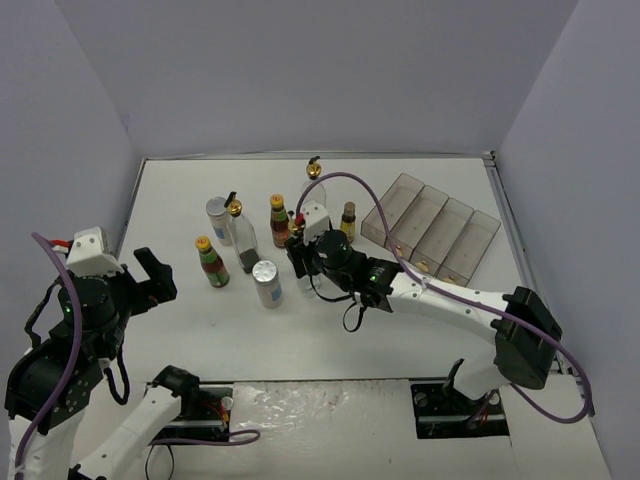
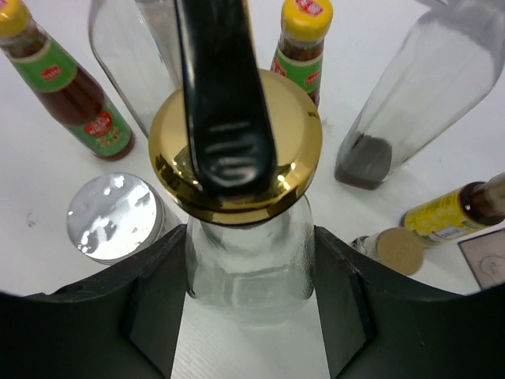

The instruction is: Organize the condiment bottles

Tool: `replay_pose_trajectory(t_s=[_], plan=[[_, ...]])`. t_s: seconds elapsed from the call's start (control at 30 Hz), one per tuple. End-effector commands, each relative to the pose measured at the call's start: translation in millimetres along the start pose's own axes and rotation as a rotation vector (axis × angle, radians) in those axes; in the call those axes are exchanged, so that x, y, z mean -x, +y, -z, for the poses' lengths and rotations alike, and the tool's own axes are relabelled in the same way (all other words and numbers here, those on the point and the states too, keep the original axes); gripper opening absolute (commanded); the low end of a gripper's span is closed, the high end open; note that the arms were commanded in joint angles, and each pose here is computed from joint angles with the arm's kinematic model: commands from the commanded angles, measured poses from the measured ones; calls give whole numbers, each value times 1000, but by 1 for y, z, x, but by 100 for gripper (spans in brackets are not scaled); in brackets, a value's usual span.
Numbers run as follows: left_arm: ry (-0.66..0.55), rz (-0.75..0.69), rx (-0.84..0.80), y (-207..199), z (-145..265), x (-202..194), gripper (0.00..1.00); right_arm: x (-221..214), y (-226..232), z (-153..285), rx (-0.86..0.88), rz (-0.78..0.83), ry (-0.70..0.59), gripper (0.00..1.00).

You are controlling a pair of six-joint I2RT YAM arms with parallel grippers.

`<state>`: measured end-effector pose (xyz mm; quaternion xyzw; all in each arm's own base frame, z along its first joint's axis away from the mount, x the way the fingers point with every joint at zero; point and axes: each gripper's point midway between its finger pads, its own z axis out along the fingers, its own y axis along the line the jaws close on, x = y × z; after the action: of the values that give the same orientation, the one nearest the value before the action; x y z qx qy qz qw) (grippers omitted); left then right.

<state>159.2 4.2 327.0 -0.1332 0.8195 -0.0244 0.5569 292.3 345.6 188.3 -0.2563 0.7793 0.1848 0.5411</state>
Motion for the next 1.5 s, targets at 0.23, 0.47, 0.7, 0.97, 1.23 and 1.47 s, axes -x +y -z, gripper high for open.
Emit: replay_pose_trajectory(t_s=[0.23, 0.47, 0.7, 0.97, 1.23, 1.47], plan=[[-24, 13, -28, -15, -12, 13, 97, 209, -26, 99, 1, -59, -411, 0], [-29, 6, -26, -17, -16, 15, 97, 240, -107, 109, -157, -106, -455, 0], [-26, -5, -24, -18, -19, 14, 97, 234, -199, 86, -296, -140, -425, 0], [-21, -7, -20, -17, -22, 11, 97, 215, -271, 55, -369, -126, -404, 0], [1, -9, -6, -16, -28, 2, 97, 191, -325, 40, -590, -205, -402, 0], [9, -14, 10, -14, -32, -1, 97, 177, -357, 36, -767, -293, -440, 0]])
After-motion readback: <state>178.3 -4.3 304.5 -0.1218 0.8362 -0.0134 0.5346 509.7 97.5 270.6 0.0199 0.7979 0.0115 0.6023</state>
